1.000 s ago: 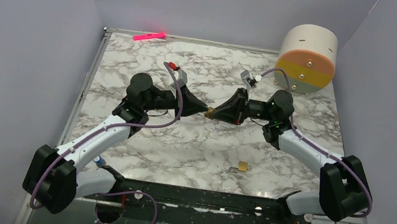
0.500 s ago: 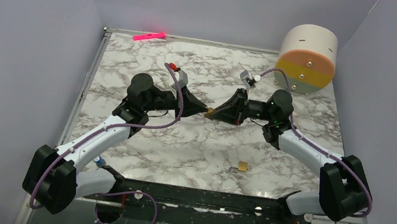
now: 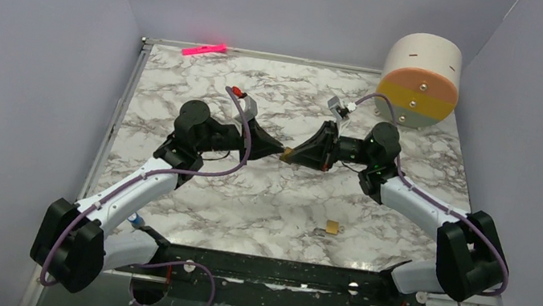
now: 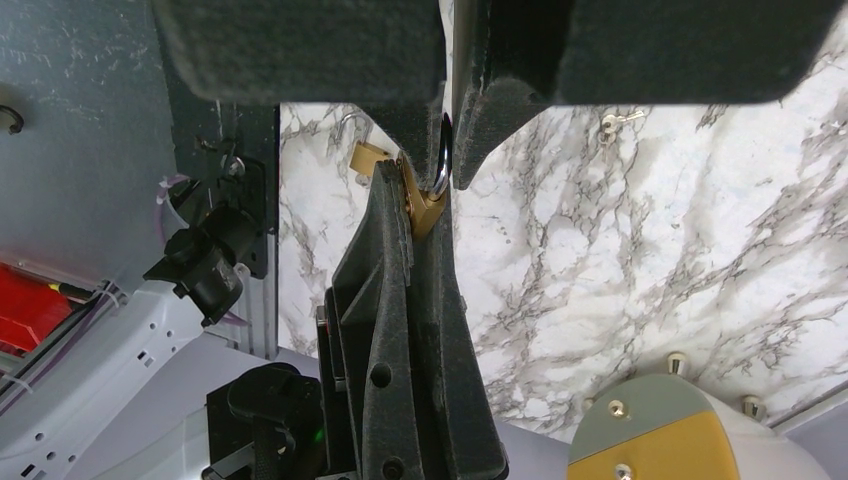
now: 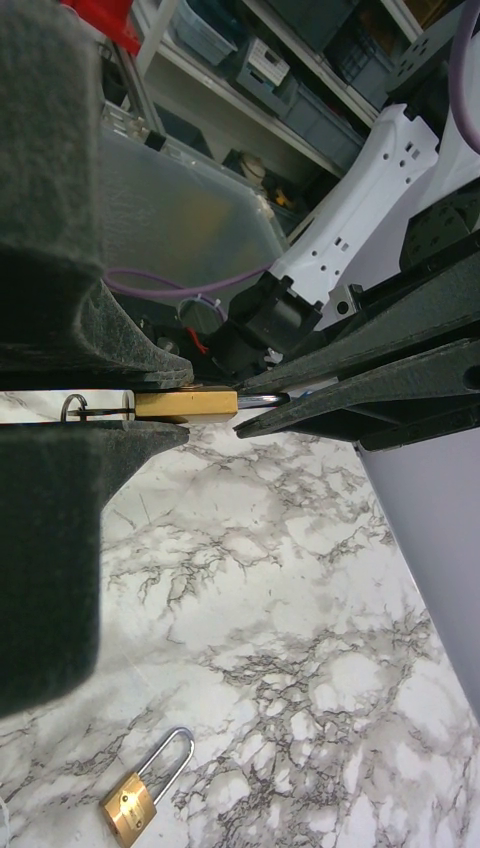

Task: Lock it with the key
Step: Lock the lock.

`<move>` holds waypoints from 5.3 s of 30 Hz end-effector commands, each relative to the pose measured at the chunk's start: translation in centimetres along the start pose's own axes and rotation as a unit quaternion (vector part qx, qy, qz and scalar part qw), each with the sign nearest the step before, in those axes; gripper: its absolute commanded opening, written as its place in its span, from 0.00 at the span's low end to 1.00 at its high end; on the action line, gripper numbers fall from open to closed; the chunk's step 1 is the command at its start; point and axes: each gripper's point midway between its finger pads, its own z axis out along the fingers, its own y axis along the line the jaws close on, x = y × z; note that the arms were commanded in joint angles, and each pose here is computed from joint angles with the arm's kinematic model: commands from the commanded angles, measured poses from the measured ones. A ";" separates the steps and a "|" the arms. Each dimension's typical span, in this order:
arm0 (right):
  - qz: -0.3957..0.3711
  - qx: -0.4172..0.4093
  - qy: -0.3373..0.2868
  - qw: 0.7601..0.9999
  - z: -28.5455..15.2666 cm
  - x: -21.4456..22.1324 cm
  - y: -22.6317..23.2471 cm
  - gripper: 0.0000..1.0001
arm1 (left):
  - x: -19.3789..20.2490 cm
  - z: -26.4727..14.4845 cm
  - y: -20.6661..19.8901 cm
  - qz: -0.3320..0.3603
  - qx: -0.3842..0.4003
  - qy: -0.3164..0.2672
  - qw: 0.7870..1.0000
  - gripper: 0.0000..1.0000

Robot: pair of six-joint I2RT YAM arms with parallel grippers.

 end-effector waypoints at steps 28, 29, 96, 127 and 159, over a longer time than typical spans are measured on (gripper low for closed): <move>-0.047 0.019 -0.033 0.998 1.7 -2.5 0.4 0.01 | 1.4 0.5 -2.7 -0.003 0.039 0.041 0.998 0.00; -0.050 0.022 -0.031 0.998 1.6 -2.4 0.5 0.01 | 1.2 0.4 -2.6 0.002 0.036 0.043 0.998 0.00; -0.054 -0.010 0.030 0.998 -0.6 0.5 1.4 0.50 | -2.6 -4.1 -1.3 0.057 0.021 0.026 0.998 0.00; -0.090 0.081 -0.004 0.993 -0.6 -1.4 -1.8 0.63 | -2.0 -4.2 -1.2 0.047 0.024 0.029 0.998 0.00; -0.063 0.009 0.017 0.998 0.5 0.0 -0.8 0.35 | -2.2 -3.8 -0.9 0.043 0.031 0.026 0.998 0.00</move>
